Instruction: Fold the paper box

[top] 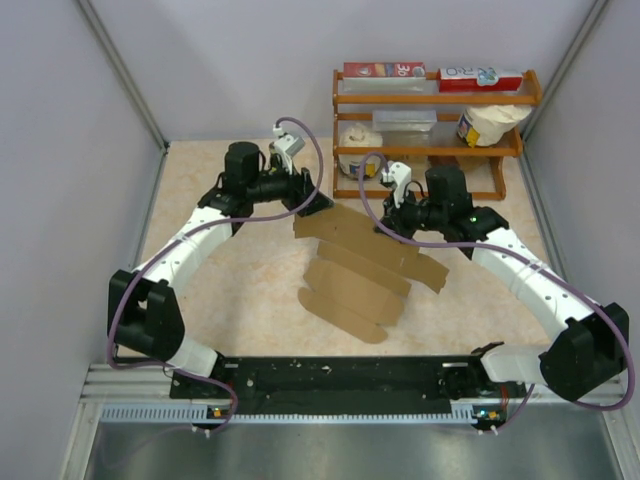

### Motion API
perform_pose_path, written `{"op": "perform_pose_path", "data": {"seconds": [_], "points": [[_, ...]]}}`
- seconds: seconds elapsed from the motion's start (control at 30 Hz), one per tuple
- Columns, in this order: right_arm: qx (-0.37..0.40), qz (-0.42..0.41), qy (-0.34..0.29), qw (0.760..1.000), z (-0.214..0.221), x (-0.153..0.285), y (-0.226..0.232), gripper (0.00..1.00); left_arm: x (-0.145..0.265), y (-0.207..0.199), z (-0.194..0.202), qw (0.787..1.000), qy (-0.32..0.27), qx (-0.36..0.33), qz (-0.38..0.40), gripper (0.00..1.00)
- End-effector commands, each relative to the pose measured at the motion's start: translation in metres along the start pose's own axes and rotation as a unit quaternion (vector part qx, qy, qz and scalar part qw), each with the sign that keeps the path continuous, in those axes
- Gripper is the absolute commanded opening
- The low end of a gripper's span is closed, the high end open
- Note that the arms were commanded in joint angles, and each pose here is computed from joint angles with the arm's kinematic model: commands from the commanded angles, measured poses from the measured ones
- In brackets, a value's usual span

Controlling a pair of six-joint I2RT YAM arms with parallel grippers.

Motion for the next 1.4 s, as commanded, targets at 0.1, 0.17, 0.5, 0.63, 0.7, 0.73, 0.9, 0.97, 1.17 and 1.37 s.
{"op": "perform_pose_path", "data": {"seconds": [0.1,0.17,0.5,0.63,0.7,0.73,0.9,0.97,1.17,1.37], "points": [[0.01,-0.012,-0.029,0.999,-0.013,0.002,0.007,0.0,0.005,-0.016,-0.008,0.998,-0.011,-0.056,0.04,0.69],[0.008,-0.012,-0.03,0.999,-0.013,0.003,0.007,0.0,0.003,-0.02,-0.006,0.997,-0.002,-0.062,0.053,0.65],[0.007,-0.014,-0.034,0.999,-0.015,0.006,0.009,0.0,-0.008,-0.025,0.005,0.994,0.052,-0.081,0.059,0.53],[0.007,-0.019,-0.036,0.999,-0.015,0.006,0.011,0.0,-0.008,-0.023,0.005,0.994,0.057,-0.08,0.05,0.45],[0.006,-0.02,-0.036,0.999,-0.016,0.006,0.011,0.0,-0.009,-0.023,0.006,0.994,0.061,-0.082,0.047,0.42],[0.006,-0.02,-0.035,0.999,-0.015,0.006,0.011,0.0,-0.009,-0.023,0.007,0.994,0.065,-0.082,0.043,0.41],[0.005,-0.023,-0.035,0.999,-0.016,0.005,0.011,0.0,-0.012,-0.02,0.013,0.992,0.088,-0.089,0.016,0.38],[0.004,-0.024,-0.034,0.999,-0.016,0.004,0.011,0.0,-0.014,-0.019,0.014,0.991,0.095,-0.09,0.008,0.36],[0.001,-0.024,-0.029,0.999,-0.014,0.001,0.009,0.0,-0.02,-0.02,0.015,0.991,0.099,-0.095,0.004,0.26],[0.004,-0.023,-0.029,0.999,-0.015,0.0,0.008,0.0,-0.024,-0.018,0.015,0.989,0.108,-0.095,-0.011,0.18]]}}
Point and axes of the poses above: each gripper's point midway between its finger pads, its own x axis back along the fingers, its own y axis along the line the jaws close on, z = x × y, the point moved 7 cm from there along x, back along the fingers, and after that the axes turned 3 degrees about -x, right-handed, at the moved point
